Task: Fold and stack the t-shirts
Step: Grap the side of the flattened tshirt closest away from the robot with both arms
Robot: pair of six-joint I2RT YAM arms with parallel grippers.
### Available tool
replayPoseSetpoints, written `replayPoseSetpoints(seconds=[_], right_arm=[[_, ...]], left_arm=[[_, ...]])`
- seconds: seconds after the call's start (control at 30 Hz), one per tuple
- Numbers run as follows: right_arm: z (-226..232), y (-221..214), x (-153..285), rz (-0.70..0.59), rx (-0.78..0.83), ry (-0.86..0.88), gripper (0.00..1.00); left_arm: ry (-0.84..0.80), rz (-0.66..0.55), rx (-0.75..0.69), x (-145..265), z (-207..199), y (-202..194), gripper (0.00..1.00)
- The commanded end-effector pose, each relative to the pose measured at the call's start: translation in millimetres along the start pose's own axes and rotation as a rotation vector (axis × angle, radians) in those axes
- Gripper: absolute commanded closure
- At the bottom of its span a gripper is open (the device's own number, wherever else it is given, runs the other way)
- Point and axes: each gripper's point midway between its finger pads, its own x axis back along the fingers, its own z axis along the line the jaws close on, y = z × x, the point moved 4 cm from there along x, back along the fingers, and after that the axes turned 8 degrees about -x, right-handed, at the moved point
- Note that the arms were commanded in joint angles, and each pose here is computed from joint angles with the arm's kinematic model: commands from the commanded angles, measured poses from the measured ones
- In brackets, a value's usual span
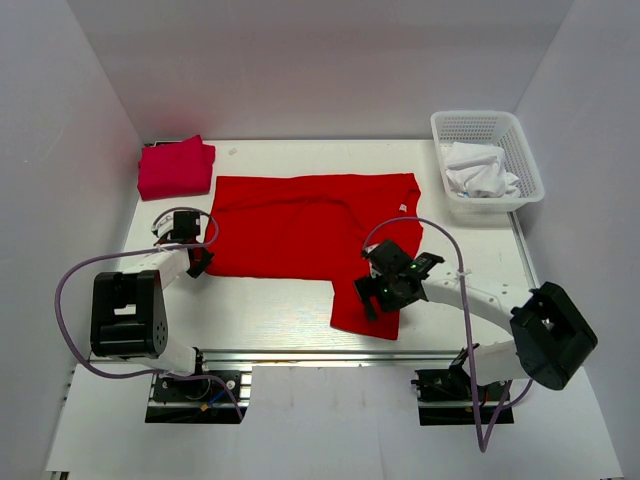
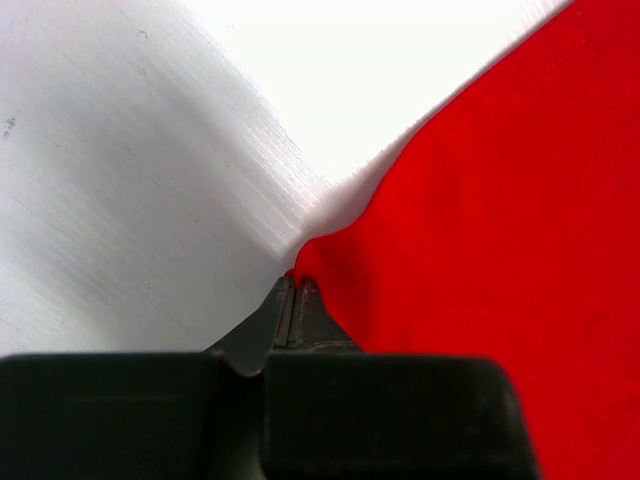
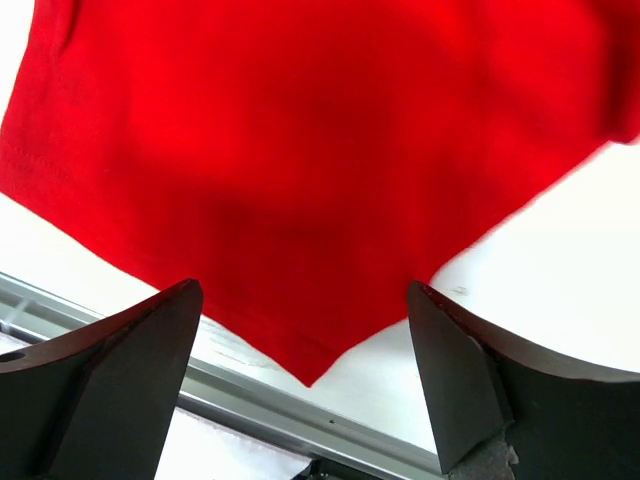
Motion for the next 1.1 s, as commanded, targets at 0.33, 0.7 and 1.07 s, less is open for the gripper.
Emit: replayPoseSetpoints(seconds=[0.33,0.7,1.07], right_arm=[[32,-25,-16,0.113,0.161,-0.061,0.21],[26,-26,-25,0.075,0.132,-0.228,0.57],[37,17,-12,-0.091,0.126,-0.199,1.0]], left_arm=[[0.004,0.04,-0.022,8,7,-9,1.0],[-0.009,0.038,-0.03,13,4,-5,1.0],[-0.067,-0.013,-0.03,31,-3,10,1.0]])
